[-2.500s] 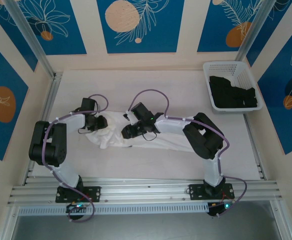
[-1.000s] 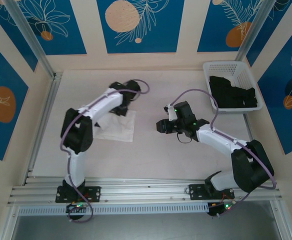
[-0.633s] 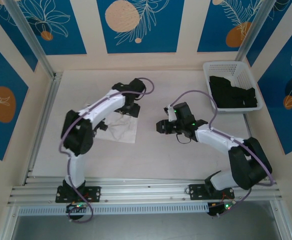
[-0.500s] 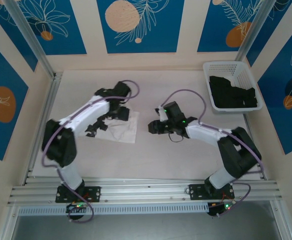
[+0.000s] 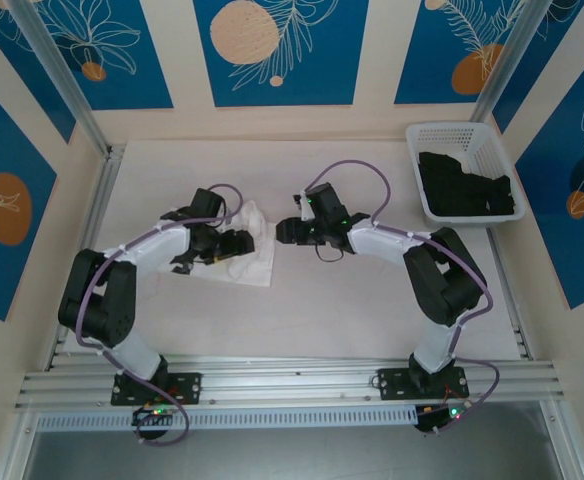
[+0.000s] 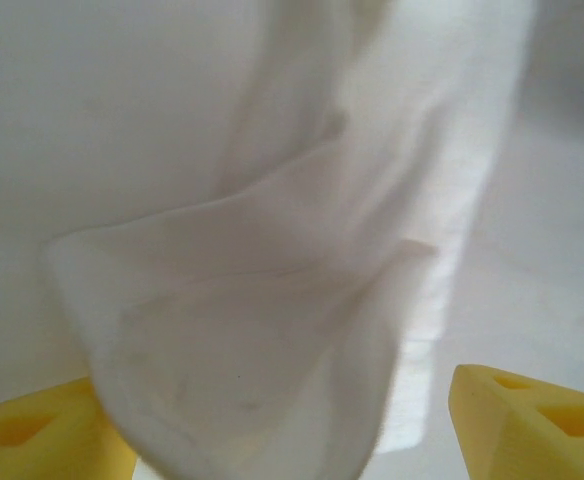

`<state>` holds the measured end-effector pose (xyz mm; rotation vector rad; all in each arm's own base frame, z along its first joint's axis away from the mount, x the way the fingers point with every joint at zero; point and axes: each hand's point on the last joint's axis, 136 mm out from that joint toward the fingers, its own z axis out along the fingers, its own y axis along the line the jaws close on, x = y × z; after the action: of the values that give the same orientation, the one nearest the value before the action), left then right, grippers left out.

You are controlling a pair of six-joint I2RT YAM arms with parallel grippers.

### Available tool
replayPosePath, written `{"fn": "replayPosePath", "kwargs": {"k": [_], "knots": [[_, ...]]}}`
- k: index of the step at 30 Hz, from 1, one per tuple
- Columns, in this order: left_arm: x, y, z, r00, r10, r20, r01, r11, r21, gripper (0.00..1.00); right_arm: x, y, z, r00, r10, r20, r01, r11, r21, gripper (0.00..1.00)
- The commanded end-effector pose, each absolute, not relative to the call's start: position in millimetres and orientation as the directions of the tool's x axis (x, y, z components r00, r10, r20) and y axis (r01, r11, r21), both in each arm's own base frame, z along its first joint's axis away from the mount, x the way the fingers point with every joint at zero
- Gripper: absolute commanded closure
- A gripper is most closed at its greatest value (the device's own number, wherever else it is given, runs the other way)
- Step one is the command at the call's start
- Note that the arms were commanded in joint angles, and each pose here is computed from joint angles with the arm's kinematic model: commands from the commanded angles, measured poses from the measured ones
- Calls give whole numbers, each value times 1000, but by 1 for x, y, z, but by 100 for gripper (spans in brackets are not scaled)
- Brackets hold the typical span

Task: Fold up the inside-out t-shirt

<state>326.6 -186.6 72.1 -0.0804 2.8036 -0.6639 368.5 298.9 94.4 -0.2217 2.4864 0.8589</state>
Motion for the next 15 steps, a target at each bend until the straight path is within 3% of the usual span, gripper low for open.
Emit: {"fn": "replayPosePath", "kwargs": {"k": [1, 9, 15], "knots": [[319, -230, 94, -957, -42, -288, 128, 827, -548, 22, 373, 267, 102, -856, 57, -514, -248, 827, 504, 47], [265, -291, 102, -931, 199, -307, 353, 709, -610, 22, 403, 233, 105, -843, 174, -509, -121, 861, 494, 47], [278, -245, 138, -887, 148, -437, 384, 761, -523, 20, 411, 283, 108, -846, 121, -519, -221, 806, 549, 45]]}}
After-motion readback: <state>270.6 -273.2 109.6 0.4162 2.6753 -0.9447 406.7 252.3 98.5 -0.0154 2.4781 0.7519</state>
